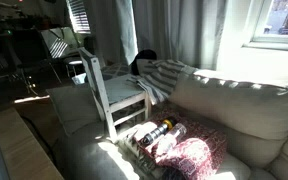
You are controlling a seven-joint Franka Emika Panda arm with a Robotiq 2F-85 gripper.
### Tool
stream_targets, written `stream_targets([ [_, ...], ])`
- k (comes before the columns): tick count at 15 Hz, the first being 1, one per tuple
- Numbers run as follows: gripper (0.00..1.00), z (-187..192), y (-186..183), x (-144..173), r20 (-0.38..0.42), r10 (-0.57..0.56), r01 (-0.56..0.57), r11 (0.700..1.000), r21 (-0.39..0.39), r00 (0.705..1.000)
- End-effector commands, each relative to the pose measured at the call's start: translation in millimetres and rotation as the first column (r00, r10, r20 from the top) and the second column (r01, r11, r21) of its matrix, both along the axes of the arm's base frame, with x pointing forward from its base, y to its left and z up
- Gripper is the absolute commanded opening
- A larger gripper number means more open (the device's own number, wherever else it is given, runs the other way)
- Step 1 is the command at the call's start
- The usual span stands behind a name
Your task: Hang the towel on the chair
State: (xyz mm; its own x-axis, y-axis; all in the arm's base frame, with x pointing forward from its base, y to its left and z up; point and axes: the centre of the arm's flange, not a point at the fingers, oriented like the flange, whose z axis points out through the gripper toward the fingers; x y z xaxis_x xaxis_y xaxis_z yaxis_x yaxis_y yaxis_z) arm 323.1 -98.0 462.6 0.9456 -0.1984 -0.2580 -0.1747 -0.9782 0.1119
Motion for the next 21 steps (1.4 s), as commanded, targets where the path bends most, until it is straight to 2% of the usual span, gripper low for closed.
stream_targets([
  [1, 1.00, 0.0, 0.0, 0.0, 0.000, 0.000, 0.000, 1.000, 0.000, 1.000],
  [4, 1.00, 0.0, 0.0, 0.0, 0.000, 0.000, 0.000, 1.000, 0.000, 1.000],
  [7, 1.00, -44.2, 8.7, 50.4, -0.035, -0.045, 0.050, 0.985, 0.168, 0.998],
  [10, 1.00, -86.1, 5.5, 92.3, -0.002, -0.112, 0.107, 0.946, 0.305, 0.994],
  [13, 1.00, -133.3, -6.0, 129.3, 0.018, -0.224, 0.197, 0.890, 0.411, 0.974],
  [15, 1.00, -163.2, -14.1, 153.2, 0.041, -0.319, 0.262, 0.841, 0.473, 0.947],
  [19, 1.00, -209.8, -28.5, 197.0, 0.104, -0.514, 0.369, 0.728, 0.578, 0.851],
  [20, 1.00, -181.8, -19.3, 161.4, 0.094, -0.458, 0.347, 0.778, 0.524, 0.884],
  [21, 1.00, -191.8, -21.2, 167.9, 0.090, -0.463, 0.353, 0.774, 0.526, 0.882],
])
